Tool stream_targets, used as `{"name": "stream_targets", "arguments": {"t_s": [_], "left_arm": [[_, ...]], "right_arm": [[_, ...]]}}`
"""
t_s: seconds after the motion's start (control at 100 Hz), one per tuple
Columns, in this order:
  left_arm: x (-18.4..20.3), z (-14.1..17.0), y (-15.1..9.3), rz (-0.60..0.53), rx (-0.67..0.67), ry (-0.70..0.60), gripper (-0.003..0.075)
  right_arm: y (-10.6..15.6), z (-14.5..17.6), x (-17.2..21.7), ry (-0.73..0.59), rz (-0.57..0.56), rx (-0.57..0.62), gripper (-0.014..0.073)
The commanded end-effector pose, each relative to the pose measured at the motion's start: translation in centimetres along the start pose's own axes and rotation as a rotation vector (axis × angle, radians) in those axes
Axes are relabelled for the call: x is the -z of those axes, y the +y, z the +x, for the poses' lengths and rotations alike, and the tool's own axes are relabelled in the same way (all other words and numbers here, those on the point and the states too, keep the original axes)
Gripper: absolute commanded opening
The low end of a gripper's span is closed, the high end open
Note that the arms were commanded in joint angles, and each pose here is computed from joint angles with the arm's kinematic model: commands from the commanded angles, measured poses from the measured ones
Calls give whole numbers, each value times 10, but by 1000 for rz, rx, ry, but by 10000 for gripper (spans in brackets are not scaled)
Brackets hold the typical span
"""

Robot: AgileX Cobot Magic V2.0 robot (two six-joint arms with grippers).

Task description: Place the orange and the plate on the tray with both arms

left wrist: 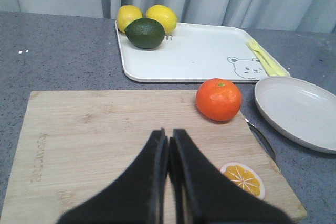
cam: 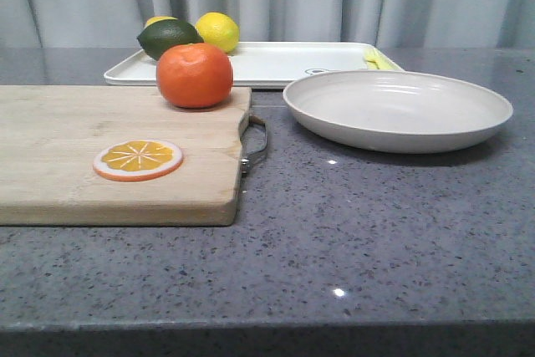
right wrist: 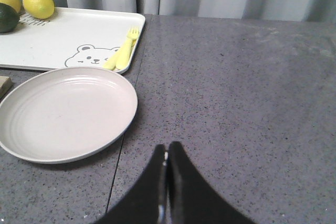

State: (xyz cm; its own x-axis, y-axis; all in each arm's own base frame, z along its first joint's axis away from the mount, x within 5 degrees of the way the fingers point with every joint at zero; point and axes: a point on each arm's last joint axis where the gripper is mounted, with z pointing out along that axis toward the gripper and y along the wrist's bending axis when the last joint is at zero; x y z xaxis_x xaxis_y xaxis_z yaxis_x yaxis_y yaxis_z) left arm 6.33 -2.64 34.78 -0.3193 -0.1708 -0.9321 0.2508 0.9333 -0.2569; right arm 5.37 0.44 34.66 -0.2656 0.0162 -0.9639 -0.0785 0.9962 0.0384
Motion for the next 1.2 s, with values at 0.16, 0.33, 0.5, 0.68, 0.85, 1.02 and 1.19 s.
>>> {"name": "stream_targets", "arguments": {"t_s": [0.16, 0.33, 0.5, 0.68, 0.85, 1.02, 1.19], "left_arm": [[-9, -29, -6, 30, 32, -43, -20], [-11, -29, -6, 28, 34, -30, -19], [-11, -29, -6, 29, 30, -29, 74], [-11, -28, -6, 28, -49, -26, 456], [-11, -28, -6, 32, -59, -27, 659], [-19, -32, -11, 95, -112, -38, 659], [-56, -39, -13, 189, -84, 4, 659]], "right_arm": [[4, -26, -6, -7, -29, -32, -102], [4, -23, -6, 20, -29, -33, -94], [4, -22, -6, 31, -29, -33, 98], [4, -23, -6, 19, -29, -33, 454], [4, -24, -6, 8, -30, -33, 508], [4, -25, -6, 4, -30, -33, 508], [4, -25, -6, 4, -30, -33, 508]]}}
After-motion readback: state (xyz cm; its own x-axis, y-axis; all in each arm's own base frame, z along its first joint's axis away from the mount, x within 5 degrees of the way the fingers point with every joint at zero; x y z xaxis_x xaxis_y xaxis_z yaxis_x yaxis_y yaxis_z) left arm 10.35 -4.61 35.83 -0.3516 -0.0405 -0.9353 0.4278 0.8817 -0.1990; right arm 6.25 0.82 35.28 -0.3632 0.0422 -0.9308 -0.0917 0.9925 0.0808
